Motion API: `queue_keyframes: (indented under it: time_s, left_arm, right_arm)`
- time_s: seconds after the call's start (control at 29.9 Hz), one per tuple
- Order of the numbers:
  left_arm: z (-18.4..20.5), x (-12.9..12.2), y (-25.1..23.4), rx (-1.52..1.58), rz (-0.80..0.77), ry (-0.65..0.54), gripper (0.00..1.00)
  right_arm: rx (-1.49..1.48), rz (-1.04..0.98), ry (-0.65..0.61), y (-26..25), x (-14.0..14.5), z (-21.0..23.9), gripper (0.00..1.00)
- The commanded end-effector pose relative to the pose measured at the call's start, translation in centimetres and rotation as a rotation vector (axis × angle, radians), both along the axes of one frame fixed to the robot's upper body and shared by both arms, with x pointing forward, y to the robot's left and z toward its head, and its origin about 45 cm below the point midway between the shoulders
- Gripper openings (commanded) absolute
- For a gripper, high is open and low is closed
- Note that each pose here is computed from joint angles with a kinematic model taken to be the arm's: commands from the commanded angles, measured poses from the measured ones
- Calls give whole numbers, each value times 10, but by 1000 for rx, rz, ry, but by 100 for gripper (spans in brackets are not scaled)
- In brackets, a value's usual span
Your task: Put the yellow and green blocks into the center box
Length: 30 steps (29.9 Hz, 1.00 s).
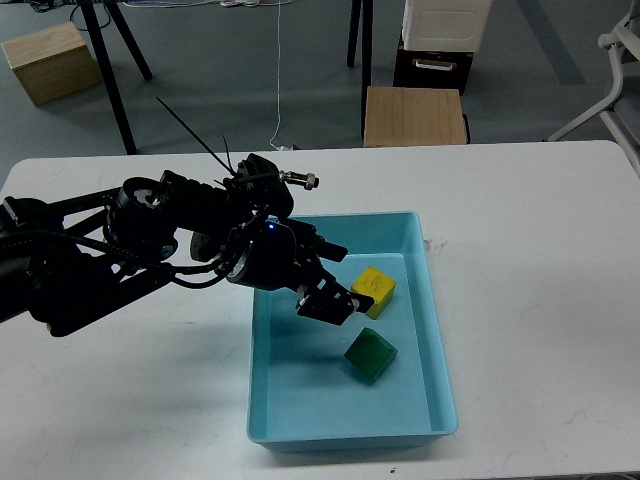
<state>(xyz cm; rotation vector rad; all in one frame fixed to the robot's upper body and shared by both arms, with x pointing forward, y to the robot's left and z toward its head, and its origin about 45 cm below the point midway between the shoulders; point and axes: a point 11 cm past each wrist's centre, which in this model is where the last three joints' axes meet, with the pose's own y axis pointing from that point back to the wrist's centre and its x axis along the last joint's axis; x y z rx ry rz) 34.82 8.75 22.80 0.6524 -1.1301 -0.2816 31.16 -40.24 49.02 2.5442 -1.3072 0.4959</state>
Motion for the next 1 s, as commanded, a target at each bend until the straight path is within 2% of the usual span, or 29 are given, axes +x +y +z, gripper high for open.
queue_keyframes:
  time_s: [0.0,0.23,0.43,0.54,0.74,0.97]
  left_arm:
    - [13,7,-1,-35,18,-18,99]
    - [74,42,20,-200,146,-115,99]
    - [149,76,98,-459,386,-192,99]
    - [162,83,146,-534,509,-201,99]
    - [193,82,234,-723,705,-215,99]
    - [213,76,249,-882,717,-163,99]
  right_arm:
    - [0,0,1,0,0,0,98]
    - [0,-14,16,-4,1,-5,98]
    - [1,-40,47,-13,-3,-15,98]
    - [0,-46,56,-15,-3,-18,98]
    - [1,-49,72,-16,-4,-23,98]
    - [10,-38,93,-12,-3,-30,98]
